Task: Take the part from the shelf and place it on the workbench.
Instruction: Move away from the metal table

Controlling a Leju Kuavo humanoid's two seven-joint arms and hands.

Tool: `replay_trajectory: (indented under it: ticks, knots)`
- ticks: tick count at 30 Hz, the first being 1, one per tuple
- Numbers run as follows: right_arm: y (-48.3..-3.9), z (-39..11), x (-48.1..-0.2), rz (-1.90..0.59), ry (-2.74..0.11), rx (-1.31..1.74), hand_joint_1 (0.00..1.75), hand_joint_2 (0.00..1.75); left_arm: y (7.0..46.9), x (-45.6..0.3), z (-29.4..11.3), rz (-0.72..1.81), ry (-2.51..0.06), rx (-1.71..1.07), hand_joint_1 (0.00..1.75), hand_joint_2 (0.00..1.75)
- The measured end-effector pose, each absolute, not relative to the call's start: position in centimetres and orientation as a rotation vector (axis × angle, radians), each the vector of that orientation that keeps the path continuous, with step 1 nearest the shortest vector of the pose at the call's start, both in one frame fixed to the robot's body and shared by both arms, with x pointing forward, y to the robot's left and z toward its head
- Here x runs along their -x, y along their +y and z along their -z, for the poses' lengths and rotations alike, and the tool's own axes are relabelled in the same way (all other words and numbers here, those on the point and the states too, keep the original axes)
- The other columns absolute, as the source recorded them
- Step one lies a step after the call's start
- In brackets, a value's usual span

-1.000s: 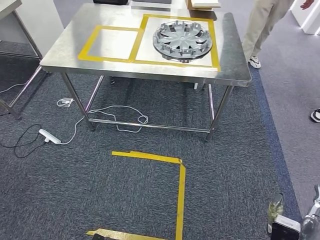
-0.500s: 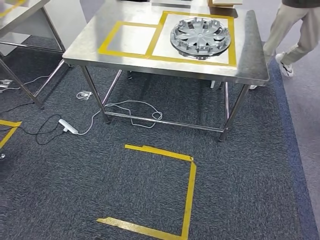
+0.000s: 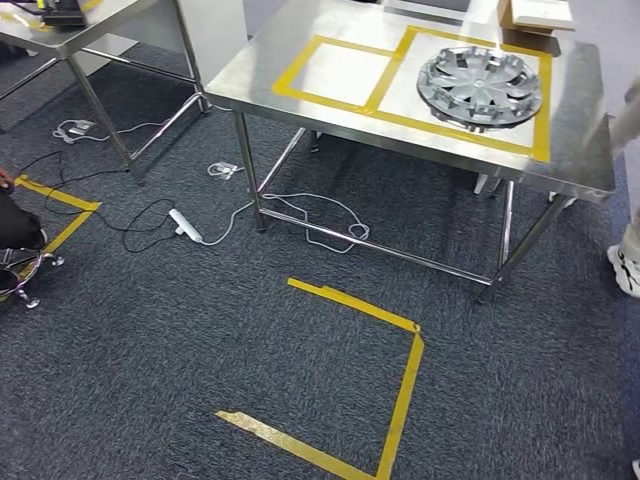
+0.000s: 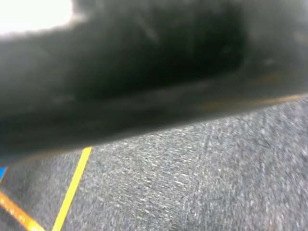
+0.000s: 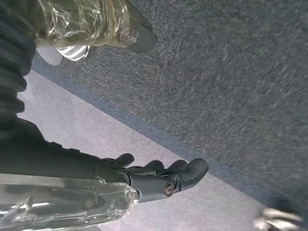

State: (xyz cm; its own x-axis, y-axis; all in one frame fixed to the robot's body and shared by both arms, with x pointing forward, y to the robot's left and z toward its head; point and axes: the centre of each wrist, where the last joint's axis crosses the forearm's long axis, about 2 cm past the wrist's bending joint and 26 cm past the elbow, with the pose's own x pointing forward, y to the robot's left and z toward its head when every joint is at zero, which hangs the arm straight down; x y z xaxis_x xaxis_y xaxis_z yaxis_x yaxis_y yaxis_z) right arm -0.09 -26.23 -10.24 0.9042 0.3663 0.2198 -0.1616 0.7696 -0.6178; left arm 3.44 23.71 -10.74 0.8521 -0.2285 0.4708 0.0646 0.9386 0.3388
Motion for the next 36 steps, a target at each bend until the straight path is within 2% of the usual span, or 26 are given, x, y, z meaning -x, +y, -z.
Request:
replay_trajectory:
  ticks: [36]
  knots:
    - [-24.7, 10.6, -0.7, -0.311, -0.282, 0.531, 0.00, 1.75, 23.4, -3.2, 10.7, 0.124, -0.524, -0.326, 0.00, 0.00]
